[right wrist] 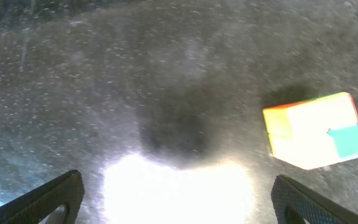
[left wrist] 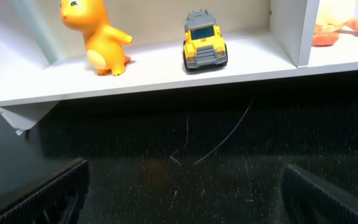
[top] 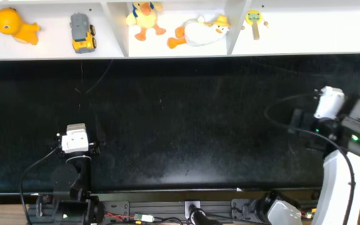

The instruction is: Store Toys

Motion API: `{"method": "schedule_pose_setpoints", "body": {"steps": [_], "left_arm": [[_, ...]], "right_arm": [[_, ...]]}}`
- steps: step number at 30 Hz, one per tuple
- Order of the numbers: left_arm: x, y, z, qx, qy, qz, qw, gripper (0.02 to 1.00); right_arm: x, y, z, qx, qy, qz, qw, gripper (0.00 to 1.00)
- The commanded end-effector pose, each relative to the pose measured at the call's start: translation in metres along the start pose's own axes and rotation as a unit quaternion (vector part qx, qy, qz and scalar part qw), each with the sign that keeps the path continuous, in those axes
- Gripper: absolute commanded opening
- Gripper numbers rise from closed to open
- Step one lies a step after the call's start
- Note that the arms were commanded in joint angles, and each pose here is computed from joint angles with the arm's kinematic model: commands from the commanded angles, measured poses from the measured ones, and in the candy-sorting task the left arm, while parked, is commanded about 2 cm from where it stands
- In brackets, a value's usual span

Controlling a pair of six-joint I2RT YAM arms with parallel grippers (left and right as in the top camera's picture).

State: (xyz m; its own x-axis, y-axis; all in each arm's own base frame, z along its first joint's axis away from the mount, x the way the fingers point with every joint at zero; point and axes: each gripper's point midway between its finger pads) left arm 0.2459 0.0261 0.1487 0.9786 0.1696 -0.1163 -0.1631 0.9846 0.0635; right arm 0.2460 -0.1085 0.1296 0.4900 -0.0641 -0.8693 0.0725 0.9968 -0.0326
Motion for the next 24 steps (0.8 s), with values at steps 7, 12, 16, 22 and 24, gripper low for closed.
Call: {"method": "schedule_pose_setpoints", "body": {"steps": [7, 12, 16, 22, 24], "left_arm": [[0.000, -0.003, 0.000, 0.007, -0.003, -0.008, 1.000, 0.998], [0.000, -0.003, 0.000, 0.007, -0.003, -0.009, 1.000, 0.998], [0.000, -0.003, 0.000, 0.007, -0.003, -0.009, 1.000, 0.998], [0.000, -0.003, 0.000, 0.007, -0.003, -0.008, 1.000, 0.998], [0.000, -0.003, 0.000, 0.007, -0.003, -0.009, 1.000, 0.998]], "right_arm": [[-0.030, -0.022, -0.016, -0.017, -0.002, 0.045, 0.999, 0.950], [-0.039, -0.052, -0.033, -0.021, 0.006, 0.011, 1.000, 0.952], [-0.046, -0.073, -0.050, -0.036, 0.020, -0.017, 0.999, 0.963], [-0.052, -0.098, -0.063, -0.063, 0.037, -0.059, 0.996, 0.985], [-0.050, -0.109, -0.063, -0.065, 0.036, -0.072, 0.995, 0.991]]}}
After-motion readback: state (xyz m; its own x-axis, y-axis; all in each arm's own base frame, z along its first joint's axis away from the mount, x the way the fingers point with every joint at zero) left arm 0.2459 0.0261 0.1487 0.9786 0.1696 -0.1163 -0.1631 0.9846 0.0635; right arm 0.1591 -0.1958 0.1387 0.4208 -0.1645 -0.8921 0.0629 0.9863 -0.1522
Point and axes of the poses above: each gripper's point midway between its finger pads, its own x axis out along the fingers, its own y axis along the line the jaws close on, z = x × y, and after that the axes turned 7 degrees about -x, right-handed
